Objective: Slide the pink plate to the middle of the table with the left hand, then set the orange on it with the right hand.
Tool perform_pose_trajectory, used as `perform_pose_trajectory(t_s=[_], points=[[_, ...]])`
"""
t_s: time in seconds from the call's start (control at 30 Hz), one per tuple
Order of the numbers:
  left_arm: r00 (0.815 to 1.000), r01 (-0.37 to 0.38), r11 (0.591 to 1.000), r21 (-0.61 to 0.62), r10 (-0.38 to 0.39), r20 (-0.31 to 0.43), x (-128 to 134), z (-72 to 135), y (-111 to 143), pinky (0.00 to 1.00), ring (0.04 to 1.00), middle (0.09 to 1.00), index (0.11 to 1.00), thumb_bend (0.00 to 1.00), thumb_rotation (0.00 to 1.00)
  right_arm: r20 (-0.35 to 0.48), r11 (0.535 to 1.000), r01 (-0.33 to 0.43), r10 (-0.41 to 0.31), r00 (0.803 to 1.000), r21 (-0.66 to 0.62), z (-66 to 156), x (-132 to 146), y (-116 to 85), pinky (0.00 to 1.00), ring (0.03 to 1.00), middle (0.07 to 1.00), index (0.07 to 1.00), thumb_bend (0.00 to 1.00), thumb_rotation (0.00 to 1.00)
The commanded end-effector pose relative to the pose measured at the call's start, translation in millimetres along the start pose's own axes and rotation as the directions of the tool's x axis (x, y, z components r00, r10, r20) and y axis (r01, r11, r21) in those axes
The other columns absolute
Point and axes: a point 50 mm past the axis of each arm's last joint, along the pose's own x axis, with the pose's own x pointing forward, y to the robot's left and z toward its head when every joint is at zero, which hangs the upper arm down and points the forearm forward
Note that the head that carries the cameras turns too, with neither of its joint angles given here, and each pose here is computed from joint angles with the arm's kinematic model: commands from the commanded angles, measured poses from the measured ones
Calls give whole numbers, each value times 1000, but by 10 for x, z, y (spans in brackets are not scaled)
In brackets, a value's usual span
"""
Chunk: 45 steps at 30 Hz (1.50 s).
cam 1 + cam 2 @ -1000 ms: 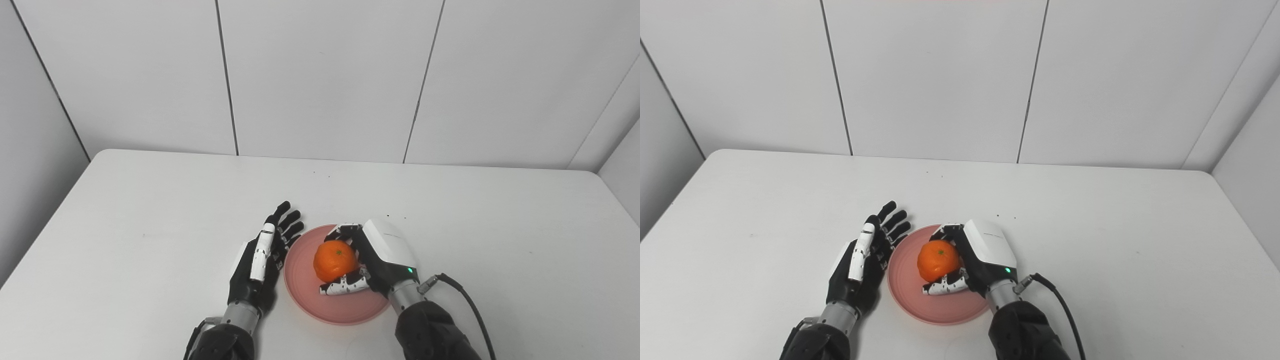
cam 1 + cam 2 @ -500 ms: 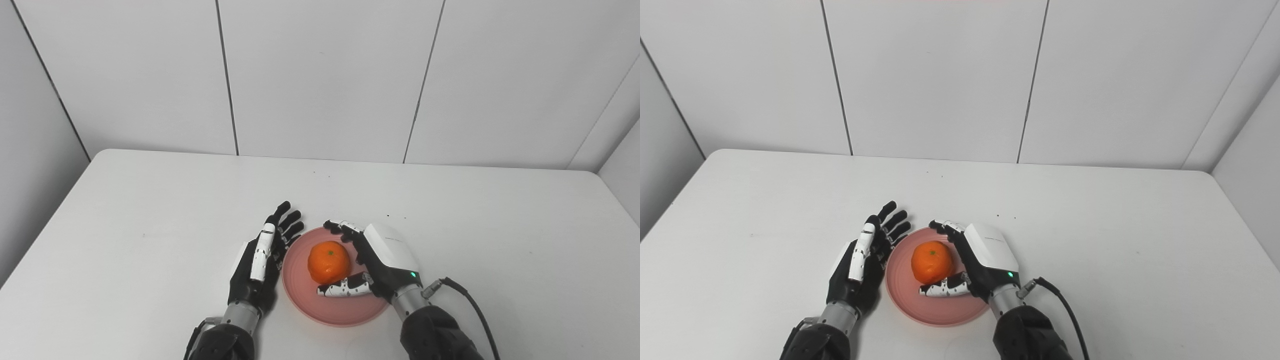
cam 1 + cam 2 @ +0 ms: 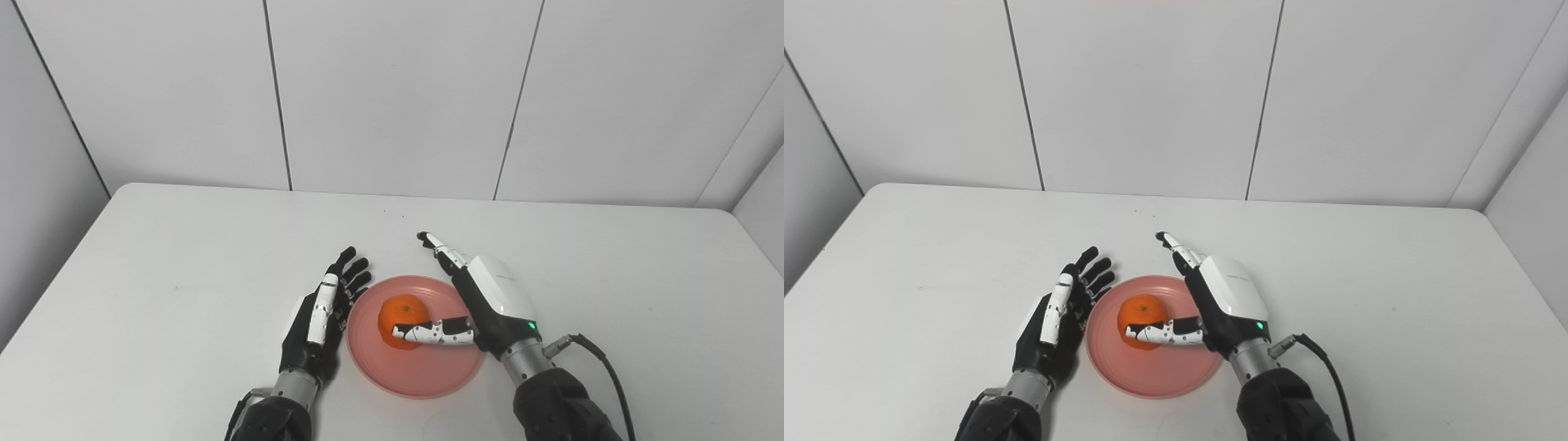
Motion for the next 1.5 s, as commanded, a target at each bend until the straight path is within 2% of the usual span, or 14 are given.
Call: perform_pose_trajectory(t_s=[0.0,0.1,0.23,0.43,0.5,0.6,0.7,0.77,0.93,1.07,1.2,1.27,1.33,1.47], points=[[999,-13,1000,-22,12,-47,-32,-97,17,909,917,914,913,407,1000,102,996,87,-88,991,13,136,-2,-209,755,845,895,910,1000,493],[999,-13,1000,-28,12,-46,-31,-105,20,909,918,913,914,407,1000,109,988,130,-139,984,80,154,-55,-322,770,856,901,913,1000,498],[999,-17,999,-27,16,-41,-25,-105,18,901,910,912,911,407,1000,74,973,179,-191,979,149,100,-171,-388,768,852,896,915,1000,585],[999,-18,1000,-26,17,-34,-34,-103,47,899,901,911,912,414,1000,-22,948,262,-262,965,181,-63,-317,-315,810,883,921,950,944,934],[999,-16,1000,-20,15,-28,-36,-101,58,900,901,913,913,413,1000,-78,935,285,-275,958,212,-131,-365,-280,838,900,931,956,895,990],[999,-15,1000,-10,15,-28,-42,-102,67,895,898,910,912,418,1000,-152,911,310,-277,949,273,-242,-421,-223,847,910,938,955,855,999],[1000,-16,1000,-4,16,-21,-52,-107,74,896,899,911,911,424,1000,-214,861,327,-261,941,388,-340,-457,-157,891,937,962,975,837,1000],[1000,-17,1000,-4,17,-18,-54,-104,76,900,902,913,912,428,1000,-232,838,329,-249,940,435,-409,-474,-100,903,940,967,972,794,1000],[1000,-27,1000,4,27,-8,-63,-73,80,907,906,917,913,418,1000,-282,751,341,-212,936,565,-511,-489,91,952,972,987,989,795,1000],[999,-36,999,20,36,3,-86,-54,118,915,912,924,918,410,1000,-324,710,360,-193,926,606,-526,-500,207,938,973,996,1000,756,1000],[999,-49,998,38,48,14,-109,-36,155,923,921,932,923,414,1000,-348,667,375,-181,920,644,-518,-509,285,994,967,988,999,621,1000],[999,-52,998,40,51,15,-114,-28,166,927,925,935,926,414,1000,-346,650,372,-175,922,663,-514,-517,308,999,971,990,1000,562,1000],[998,-56,997,45,55,19,-119,-23,172,930,927,938,931,416,1000,-342,633,368,-170,924,681,-512,-528,330,999,978,997,1000,438,1000],[998,-60,997,51,59,26,-141,-31,187,936,932,943,935,414,1000,-340,612,365,-163,926,701,-517,-553,381,984,975,995,1000,317,1000]])
